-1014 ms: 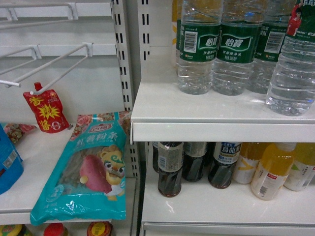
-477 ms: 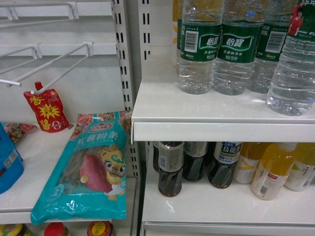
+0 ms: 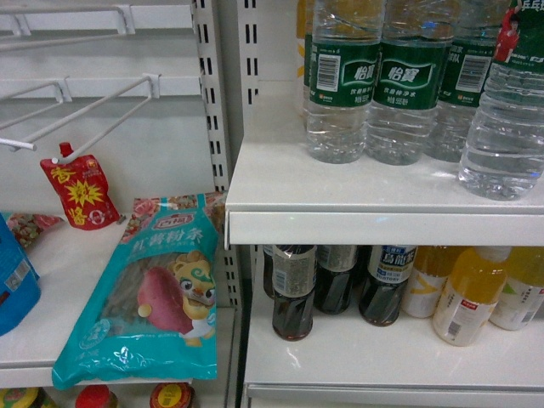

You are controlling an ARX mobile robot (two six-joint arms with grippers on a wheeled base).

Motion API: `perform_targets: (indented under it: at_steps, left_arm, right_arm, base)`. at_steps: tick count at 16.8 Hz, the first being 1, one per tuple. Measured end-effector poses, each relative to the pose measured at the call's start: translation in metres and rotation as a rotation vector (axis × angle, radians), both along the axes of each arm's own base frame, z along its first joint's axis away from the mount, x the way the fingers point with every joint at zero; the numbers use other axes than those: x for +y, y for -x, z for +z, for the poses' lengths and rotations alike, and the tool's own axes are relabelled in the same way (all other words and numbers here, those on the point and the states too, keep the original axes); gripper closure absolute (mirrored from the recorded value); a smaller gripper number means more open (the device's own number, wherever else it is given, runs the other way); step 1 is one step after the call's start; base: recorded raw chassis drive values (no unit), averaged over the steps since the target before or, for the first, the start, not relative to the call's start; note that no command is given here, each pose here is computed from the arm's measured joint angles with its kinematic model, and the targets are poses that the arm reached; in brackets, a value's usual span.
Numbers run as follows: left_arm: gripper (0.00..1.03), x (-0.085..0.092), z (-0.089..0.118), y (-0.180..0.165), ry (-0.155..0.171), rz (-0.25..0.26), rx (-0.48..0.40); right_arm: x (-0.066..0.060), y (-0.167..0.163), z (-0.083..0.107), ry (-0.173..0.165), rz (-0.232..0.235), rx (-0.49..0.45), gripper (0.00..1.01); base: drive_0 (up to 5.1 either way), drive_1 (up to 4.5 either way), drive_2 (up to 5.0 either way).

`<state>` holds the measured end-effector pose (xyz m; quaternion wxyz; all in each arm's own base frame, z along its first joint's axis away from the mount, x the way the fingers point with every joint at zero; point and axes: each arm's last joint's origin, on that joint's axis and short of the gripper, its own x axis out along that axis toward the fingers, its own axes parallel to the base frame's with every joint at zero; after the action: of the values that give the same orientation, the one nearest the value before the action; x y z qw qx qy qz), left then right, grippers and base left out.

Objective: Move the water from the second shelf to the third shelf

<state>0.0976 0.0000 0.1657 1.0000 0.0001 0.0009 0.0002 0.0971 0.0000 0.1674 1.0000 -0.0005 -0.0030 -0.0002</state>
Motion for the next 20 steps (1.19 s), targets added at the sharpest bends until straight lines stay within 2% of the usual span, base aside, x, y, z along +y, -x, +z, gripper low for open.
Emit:
perform_targets:
  at_steps: [4,6,20]
  left_arm:
    - [0.05,0.0000,0.0000,0.0000,0.000,0.000,0.000]
    - [0.05,0.0000,0.0000,0.0000,0.000,0.000,0.000]
    - [0.05,0.0000,0.0002,0.0000,0.000,0.000,-0.002]
  right_arm:
    - [0.0000,0.0000,0.0000,0.000,0.000,0.000,0.31]
    - [0.0000,0.0000,0.0000,0.000,0.000,0.000,0.04]
    - [0.0000,0.0000,0.0003,0.000,0.000,-0.003,0.03]
  base:
    - [0.0,0.00,0.0]
    - [0.0,0.00,0.0]
    - [0.0,0.00,0.0]
